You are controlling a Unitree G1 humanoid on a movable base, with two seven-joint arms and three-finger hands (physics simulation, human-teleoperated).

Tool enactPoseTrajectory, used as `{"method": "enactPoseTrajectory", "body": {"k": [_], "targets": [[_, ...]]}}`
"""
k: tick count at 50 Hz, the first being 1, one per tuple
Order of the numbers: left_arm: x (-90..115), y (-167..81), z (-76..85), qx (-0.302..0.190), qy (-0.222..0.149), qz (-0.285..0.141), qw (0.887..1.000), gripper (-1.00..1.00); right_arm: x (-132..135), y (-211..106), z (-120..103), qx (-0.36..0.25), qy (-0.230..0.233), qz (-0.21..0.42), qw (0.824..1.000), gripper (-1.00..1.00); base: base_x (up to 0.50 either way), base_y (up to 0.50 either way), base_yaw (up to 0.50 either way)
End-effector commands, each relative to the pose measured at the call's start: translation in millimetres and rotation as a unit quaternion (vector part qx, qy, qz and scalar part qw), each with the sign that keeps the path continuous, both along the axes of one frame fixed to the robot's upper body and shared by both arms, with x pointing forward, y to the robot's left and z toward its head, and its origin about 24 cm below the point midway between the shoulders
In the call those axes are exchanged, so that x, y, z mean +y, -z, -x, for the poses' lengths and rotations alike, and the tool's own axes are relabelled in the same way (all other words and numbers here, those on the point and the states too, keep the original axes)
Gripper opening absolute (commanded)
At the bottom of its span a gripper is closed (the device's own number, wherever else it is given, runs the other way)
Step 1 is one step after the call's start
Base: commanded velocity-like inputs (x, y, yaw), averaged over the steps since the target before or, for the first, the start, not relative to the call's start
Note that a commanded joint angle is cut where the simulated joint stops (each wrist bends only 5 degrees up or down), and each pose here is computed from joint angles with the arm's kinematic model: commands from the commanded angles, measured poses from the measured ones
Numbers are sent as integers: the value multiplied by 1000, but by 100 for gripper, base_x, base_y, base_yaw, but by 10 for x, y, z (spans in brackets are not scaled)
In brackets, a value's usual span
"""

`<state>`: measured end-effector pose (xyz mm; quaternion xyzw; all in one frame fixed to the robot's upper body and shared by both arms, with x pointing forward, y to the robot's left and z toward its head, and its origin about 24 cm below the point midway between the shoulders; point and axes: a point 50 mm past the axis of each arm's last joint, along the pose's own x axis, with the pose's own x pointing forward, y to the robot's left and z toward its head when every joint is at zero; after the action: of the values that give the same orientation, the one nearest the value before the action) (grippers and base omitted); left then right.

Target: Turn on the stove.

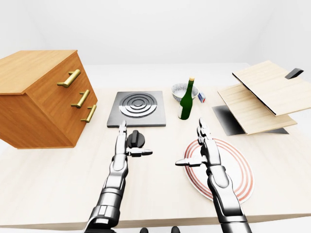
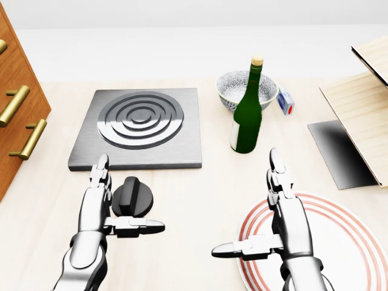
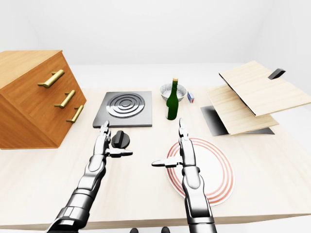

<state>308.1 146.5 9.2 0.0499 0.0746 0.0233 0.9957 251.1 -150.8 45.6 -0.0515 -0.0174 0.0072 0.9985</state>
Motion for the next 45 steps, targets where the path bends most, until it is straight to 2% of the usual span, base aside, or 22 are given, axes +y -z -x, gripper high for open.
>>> {"method": "enactPoseTrajectory", "body": {"k": [1, 7, 13, 16, 26, 33, 38, 40, 45], "targets": [[-65, 95, 4, 24, 2, 26, 999, 100, 7, 15, -1, 3, -2, 1, 1000, 100, 0, 0, 0], [-138, 73, 77, 22, 10, 42, 999, 100, 8, 15, -2, 4, -3, 1, 1000, 100, 0, 0, 0], [-283, -21, 244, 29, 21, 68, 997, 100, 7, 13, -4, 4, -3, 2, 1000, 100, 0, 0, 0], [-323, -107, 290, 8, 25, 75, 997, 100, 8, 9, -3, 4, -3, 2, 1000, 100, 0, 0, 0], [-618, -152, 360, 1, 63, 80, 995, 100, 16, 18, -8, 4, -5, 3, 1000, 100, 0, 0, 0], [-797, -152, 255, 11, 78, 79, 994, 100, 19, 6, -4, 3, -5, 3, 1000, 100, 0, 0, 0], [-1066, -376, 152, -22, 110, 80, 990, 100, 16, 2, -11, 2, -5, 2, 1000, 100, 0, 0, 0], [-1222, -584, 97, -53, 125, 96, 986, 100, 16, -1, -8, 2, -5, 2, 1000, 100, 0, 0, 0], [-1571, -999, 155, -116, 162, 131, 971, 100, 7, -2, -17, 2, -4, 2, 1000, 100, 0, 0, 0]]}}
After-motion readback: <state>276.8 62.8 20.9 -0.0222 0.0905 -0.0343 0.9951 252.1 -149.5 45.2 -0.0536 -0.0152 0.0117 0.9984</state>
